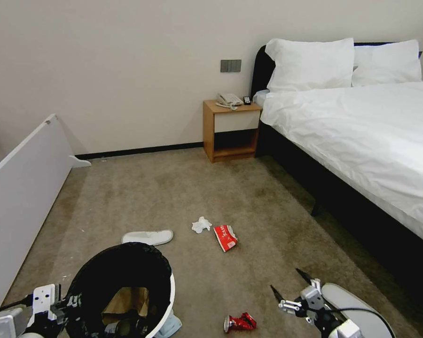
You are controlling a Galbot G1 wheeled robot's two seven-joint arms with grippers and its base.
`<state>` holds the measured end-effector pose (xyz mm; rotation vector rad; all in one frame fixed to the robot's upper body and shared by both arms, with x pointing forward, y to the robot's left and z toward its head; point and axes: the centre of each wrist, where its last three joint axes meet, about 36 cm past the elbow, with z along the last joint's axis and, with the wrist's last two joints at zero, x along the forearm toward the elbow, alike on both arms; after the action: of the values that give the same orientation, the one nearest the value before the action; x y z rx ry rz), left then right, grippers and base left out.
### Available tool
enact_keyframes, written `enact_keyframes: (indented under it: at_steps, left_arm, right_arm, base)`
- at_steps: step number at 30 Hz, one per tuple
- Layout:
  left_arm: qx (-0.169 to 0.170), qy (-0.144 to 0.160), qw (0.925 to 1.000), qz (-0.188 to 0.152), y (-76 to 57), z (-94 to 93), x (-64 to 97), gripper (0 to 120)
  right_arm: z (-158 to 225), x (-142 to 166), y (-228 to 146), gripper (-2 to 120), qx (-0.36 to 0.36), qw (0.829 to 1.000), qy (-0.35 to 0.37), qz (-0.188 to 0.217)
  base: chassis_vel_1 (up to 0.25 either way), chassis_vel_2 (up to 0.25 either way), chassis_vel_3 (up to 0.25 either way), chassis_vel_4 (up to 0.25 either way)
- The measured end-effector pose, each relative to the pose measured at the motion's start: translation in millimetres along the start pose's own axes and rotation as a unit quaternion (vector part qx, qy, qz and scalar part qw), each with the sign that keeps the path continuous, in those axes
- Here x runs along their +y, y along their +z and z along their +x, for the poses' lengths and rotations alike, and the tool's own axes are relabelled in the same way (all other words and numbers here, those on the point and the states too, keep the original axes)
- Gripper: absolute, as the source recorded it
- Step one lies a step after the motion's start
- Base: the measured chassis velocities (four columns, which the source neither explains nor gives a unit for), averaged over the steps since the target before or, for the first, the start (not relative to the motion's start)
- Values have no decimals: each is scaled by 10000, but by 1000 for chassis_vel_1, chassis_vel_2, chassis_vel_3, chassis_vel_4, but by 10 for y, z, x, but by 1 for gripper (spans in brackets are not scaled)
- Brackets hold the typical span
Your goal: Pick up the trash bin, then pick up the garbage from the floor and place it into the trash bin.
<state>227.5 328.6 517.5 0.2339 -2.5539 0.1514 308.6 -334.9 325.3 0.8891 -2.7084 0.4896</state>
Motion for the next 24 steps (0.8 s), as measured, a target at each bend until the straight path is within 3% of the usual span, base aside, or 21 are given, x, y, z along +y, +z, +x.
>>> enact_keyframes:
  at_steps: [5, 13, 24]
  left_arm:
    - [-28, -68, 9999, -105, -22, 38, -38, 3]
    - [-11, -81, 9998, -196, -17, 73, -80, 3]
    - [-28, -122, 9997, -232, -19, 105, -87, 3]
  right_arm:
    - [-180, -173, 64, 100, 43, 9966, -782, 243]
    - [-461, -117, 196, 100, 131, 9836, -1764, 355]
    - [-720, 24, 403, 100, 353, 9767, -2088, 349]
  base:
    - [0, 0, 0, 0]
    - [0, 0, 0, 0]
    - [0, 0, 0, 0]
